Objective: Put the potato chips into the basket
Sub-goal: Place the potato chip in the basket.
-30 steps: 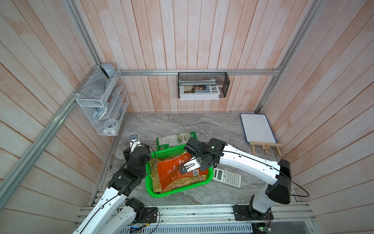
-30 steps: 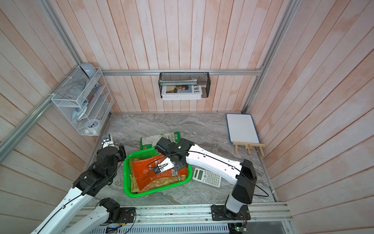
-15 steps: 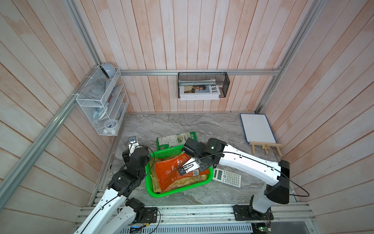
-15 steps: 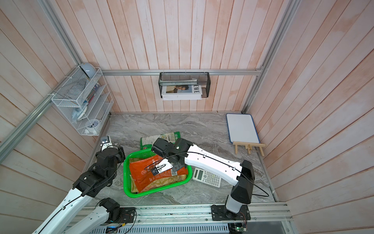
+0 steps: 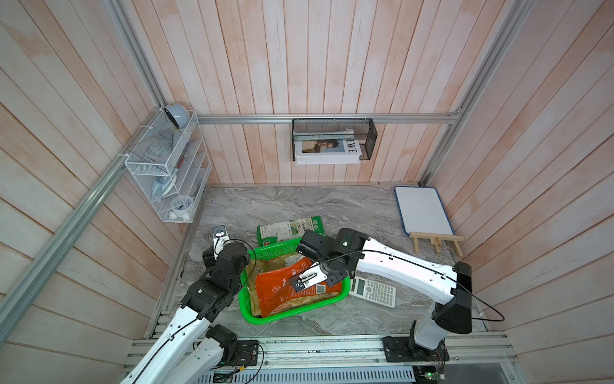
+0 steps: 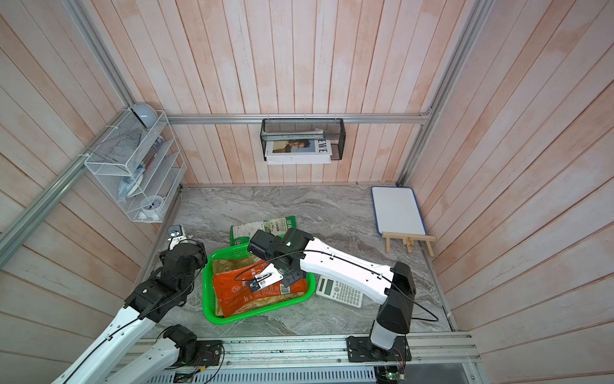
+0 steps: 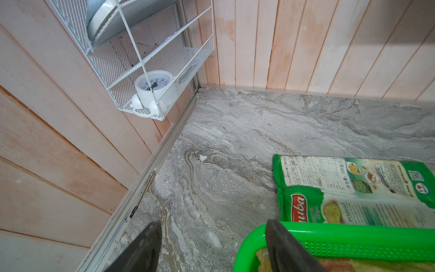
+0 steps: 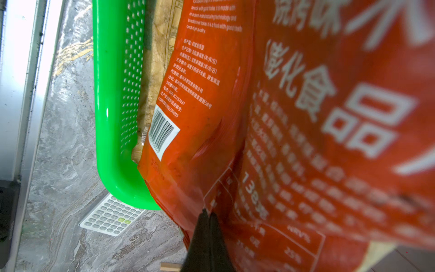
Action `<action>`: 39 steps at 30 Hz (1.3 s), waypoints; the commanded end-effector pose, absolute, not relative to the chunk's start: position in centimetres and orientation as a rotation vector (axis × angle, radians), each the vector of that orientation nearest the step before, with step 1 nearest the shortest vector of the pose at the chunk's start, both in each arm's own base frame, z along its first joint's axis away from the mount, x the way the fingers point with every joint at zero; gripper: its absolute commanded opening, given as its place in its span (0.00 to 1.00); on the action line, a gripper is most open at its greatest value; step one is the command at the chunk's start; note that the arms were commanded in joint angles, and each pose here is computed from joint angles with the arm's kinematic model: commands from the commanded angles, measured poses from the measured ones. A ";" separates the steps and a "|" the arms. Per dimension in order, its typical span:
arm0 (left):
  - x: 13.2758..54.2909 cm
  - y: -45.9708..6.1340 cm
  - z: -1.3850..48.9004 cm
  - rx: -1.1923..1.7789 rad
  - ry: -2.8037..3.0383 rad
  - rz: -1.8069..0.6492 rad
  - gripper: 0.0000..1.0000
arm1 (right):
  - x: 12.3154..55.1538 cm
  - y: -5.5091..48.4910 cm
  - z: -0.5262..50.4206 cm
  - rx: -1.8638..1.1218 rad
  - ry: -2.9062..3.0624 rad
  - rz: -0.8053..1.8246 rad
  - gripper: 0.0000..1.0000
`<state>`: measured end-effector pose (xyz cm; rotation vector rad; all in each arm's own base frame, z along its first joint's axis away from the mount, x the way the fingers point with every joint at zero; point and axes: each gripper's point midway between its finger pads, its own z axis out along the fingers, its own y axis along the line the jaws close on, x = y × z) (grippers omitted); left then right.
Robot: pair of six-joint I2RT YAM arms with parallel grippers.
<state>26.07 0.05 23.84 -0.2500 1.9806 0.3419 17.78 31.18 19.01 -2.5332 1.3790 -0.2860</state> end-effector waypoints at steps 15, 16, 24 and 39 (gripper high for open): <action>27.0 0.0 24.0 -0.234 1.974 0.374 0.75 | 24.8 34.1 16.6 -2.203 1.528 -0.440 0.53; 27.1 0.0 24.0 -0.234 1.975 0.373 0.75 | 25.0 34.5 16.9 -2.152 1.553 -0.416 0.57; 28.2 -0.8 22.6 -0.230 2.017 0.332 0.75 | 23.8 38.2 15.5 -1.778 1.834 0.008 0.66; 31.4 -1.6 20.0 -0.340 2.138 0.164 0.75 | 23.6 42.2 6.7 -1.634 2.103 0.248 0.68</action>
